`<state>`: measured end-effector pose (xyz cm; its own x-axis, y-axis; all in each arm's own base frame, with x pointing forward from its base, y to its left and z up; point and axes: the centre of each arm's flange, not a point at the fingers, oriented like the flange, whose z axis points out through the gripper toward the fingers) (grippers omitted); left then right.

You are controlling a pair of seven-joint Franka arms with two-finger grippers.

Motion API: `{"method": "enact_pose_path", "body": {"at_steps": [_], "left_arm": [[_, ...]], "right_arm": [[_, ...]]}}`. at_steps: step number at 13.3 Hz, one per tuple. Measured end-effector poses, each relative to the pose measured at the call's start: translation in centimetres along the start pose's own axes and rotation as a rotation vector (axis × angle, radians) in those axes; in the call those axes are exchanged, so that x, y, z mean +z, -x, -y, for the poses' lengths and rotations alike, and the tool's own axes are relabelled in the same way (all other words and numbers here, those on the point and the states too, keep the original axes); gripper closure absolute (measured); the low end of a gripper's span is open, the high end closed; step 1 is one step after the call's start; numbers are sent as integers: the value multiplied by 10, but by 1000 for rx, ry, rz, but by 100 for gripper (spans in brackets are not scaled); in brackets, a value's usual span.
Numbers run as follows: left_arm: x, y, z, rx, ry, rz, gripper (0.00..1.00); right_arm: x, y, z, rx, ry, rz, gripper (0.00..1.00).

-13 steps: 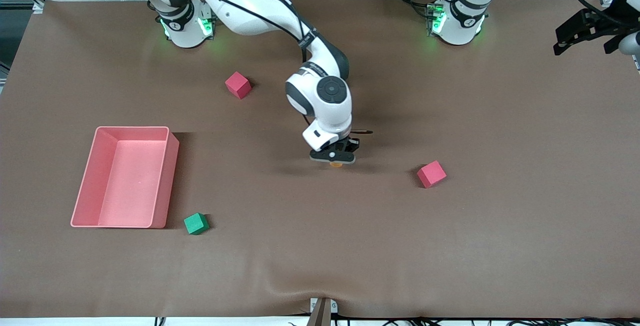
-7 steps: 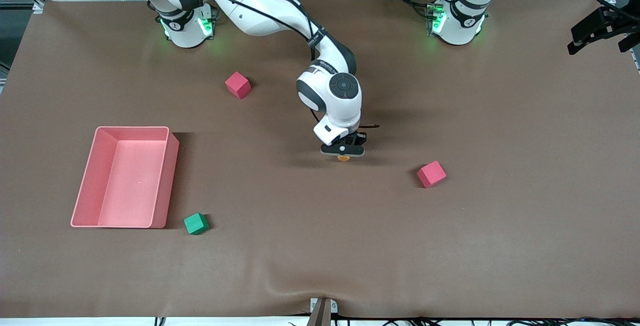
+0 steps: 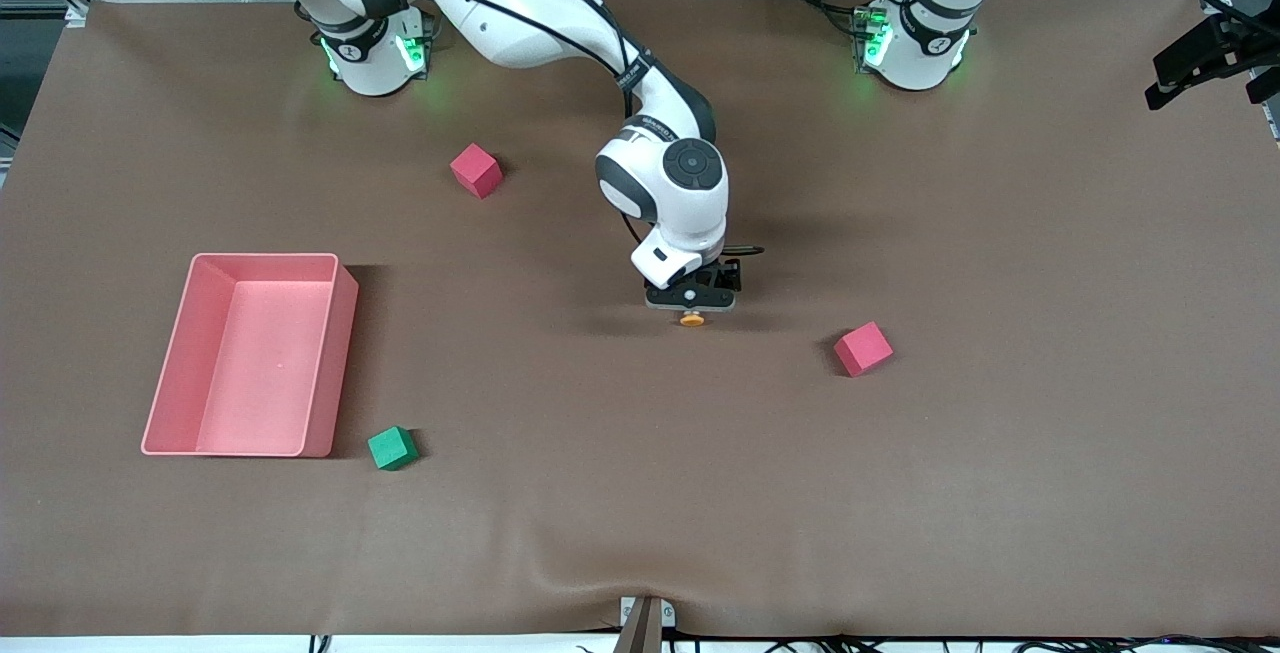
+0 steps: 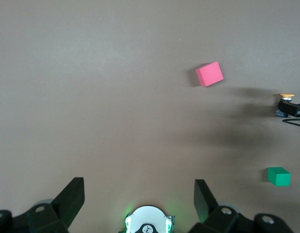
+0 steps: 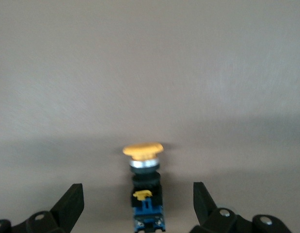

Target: Place and upright button with both arms

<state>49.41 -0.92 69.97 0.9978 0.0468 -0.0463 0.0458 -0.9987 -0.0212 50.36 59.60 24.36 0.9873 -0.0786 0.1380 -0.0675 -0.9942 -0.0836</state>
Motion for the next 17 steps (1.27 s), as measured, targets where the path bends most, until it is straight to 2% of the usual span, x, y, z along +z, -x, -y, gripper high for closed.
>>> {"method": "enact_pose_path", "body": {"at_steps": [2,5,8,11,17], "left_arm": [[-1,-1,1,-2,1,-7,0],[0,-1,3,-6,2,-7,0],[-2,-3,8,-17,4,-26,0],[-3,-6,8,-16,7,-44,0],[9,-10,8,-17,7,-30,0]], "right_arm": [[-34,-21,-7,-26,-3,-12,0],[-91,-59,-37,-59,24,5,0],[-138,-95,-84,-132,34,14,0],[-173,-113,-143,-205,42,32,0],[-256,-135,-278,-316,72,130,0]]}}
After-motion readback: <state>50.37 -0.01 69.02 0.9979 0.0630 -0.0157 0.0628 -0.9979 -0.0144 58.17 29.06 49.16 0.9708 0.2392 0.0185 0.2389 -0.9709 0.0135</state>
